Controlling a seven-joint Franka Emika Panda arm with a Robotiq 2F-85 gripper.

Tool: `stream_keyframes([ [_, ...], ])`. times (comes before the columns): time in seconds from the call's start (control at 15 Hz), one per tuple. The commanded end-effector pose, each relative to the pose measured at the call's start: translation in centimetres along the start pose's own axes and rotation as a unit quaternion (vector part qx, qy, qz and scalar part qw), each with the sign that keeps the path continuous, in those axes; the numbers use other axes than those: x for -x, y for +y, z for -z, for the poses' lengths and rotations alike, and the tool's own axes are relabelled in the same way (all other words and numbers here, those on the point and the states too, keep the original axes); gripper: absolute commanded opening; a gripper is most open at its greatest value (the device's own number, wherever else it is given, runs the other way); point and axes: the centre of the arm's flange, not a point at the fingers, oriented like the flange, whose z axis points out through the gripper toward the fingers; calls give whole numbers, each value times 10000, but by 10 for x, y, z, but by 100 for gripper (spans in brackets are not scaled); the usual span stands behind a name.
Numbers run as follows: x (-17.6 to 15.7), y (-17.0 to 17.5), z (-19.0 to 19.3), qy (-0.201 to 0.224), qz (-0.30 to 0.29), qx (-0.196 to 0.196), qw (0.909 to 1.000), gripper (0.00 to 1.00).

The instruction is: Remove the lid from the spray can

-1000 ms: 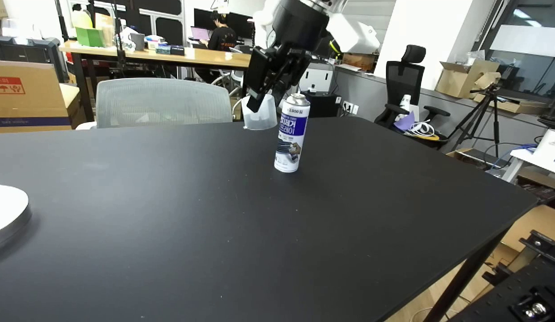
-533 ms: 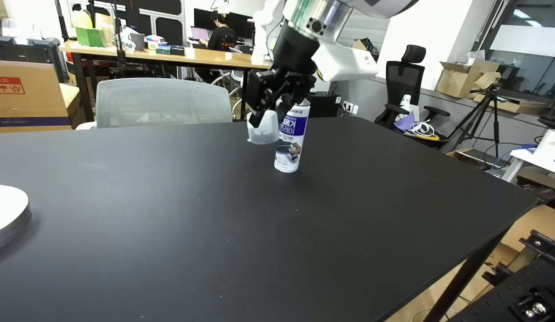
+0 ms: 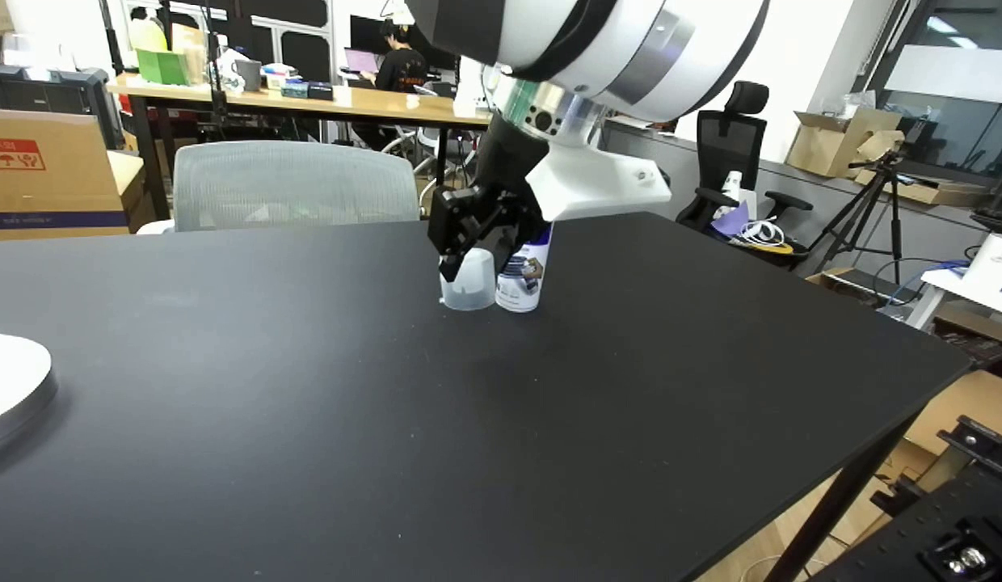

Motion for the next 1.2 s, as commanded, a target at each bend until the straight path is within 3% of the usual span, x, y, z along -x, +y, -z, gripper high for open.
stream_keyframes([
  [0.0,11,-6,-15,49,-415,3,9991,39],
  [0.33,21,-1,-32,235,-573,271,9977,39],
  [0.67,30,8,-47,26,-733,230,9970,40],
  [0.73,30,9,-48,-22,-750,175,9970,89],
  [0.93,29,9,-44,-29,-816,119,9966,99],
  [1.13,26,4,-29,-40,-816,8,9967,100],
])
